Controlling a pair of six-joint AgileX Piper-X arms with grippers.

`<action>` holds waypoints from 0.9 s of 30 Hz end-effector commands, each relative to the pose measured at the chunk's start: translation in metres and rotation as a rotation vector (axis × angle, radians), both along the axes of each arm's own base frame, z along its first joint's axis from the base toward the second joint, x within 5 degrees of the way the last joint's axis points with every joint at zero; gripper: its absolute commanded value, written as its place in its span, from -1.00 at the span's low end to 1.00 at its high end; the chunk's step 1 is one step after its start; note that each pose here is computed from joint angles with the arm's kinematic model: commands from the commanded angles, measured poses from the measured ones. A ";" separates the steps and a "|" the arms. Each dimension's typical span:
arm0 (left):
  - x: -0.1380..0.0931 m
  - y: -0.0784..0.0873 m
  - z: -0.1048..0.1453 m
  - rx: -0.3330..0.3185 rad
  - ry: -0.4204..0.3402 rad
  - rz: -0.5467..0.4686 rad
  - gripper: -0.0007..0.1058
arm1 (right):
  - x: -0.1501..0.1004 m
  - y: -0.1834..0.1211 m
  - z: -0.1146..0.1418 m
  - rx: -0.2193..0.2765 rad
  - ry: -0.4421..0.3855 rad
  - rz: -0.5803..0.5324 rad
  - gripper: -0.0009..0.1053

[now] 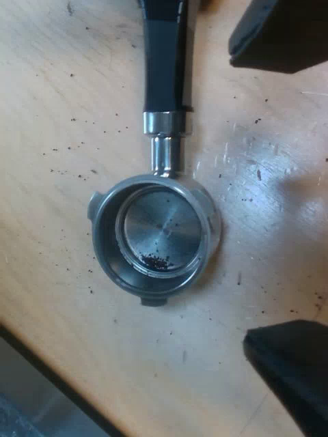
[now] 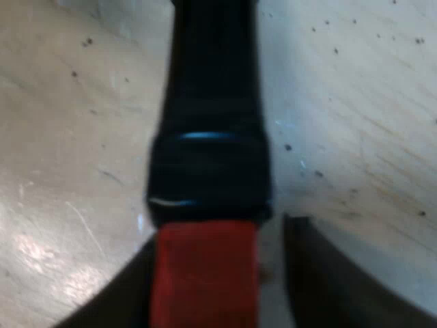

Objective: Grind coffee beans and then tamp

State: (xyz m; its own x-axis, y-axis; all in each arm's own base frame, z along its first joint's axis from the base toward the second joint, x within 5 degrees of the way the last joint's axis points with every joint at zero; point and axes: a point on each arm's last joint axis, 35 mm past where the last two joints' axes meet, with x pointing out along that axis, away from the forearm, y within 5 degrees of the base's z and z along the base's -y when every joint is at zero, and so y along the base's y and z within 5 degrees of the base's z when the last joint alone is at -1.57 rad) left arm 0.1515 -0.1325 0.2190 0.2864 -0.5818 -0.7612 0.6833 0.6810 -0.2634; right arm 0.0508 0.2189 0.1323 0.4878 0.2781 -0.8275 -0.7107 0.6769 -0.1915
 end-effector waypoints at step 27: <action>-0.021 0.019 0.038 -0.101 -0.073 0.137 0.44 | 0.003 0.016 0.086 0.007 -0.049 0.079 0.36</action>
